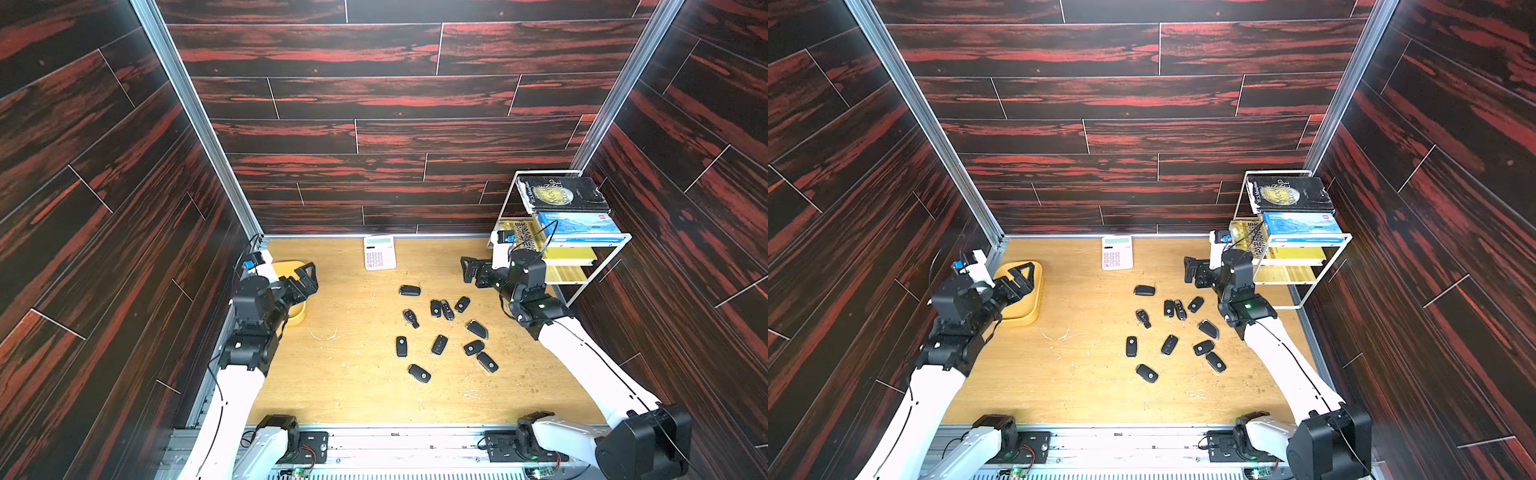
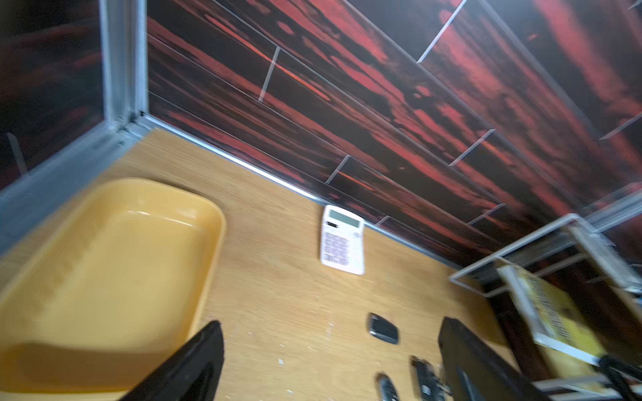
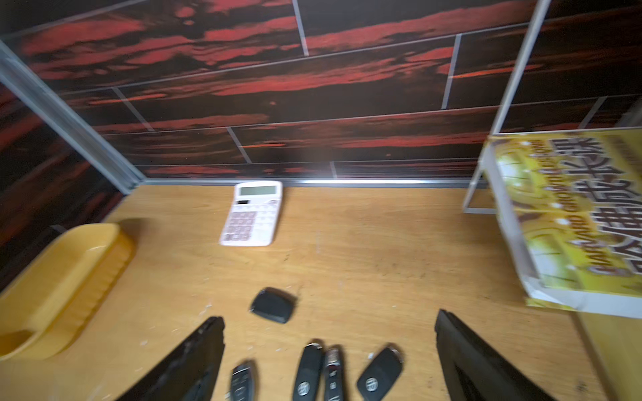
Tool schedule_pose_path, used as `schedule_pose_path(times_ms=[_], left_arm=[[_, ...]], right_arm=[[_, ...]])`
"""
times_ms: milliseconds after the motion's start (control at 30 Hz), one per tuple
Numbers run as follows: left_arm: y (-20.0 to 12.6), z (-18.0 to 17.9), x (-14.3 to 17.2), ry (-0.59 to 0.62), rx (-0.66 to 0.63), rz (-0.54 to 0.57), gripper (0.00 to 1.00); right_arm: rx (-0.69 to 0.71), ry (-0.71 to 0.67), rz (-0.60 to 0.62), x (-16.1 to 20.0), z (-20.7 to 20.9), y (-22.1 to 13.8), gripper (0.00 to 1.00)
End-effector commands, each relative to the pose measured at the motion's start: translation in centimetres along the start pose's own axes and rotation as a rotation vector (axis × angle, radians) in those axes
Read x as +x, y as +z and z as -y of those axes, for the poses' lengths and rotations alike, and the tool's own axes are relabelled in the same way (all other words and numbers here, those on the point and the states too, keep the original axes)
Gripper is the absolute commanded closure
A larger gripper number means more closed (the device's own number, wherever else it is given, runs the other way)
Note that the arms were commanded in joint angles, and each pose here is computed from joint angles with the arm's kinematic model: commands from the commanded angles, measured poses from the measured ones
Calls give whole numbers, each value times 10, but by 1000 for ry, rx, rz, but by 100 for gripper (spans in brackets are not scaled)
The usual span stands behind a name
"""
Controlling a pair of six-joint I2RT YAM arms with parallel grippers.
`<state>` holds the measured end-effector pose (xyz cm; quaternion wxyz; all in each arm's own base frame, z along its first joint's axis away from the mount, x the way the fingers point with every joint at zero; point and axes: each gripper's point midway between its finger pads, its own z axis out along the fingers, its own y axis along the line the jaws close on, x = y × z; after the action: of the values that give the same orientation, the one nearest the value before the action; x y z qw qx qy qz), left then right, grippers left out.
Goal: Place the car key into the storage box
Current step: Pick up the car key from the center of the board.
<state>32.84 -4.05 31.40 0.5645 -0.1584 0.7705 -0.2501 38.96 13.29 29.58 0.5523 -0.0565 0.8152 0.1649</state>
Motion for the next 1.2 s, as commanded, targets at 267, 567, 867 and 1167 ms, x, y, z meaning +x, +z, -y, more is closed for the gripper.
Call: schedule_pose_path(times_ms=[267,567,867,1167], left_arm=[[34,-24,63,-7,-156,-522,33],[24,-61,35,159,-437,-582,0],[44,-107,63,42,-622,-741,0],[52,-132,68,-52,-616,-764,0]], right_arm=[[-130,172,-401,81,-31,21,1],[-102,65,-523,111,-47,41,1],[-95,-47,-708,152,-67,85,11],[-77,-148,-773,180,-92,103,16]])
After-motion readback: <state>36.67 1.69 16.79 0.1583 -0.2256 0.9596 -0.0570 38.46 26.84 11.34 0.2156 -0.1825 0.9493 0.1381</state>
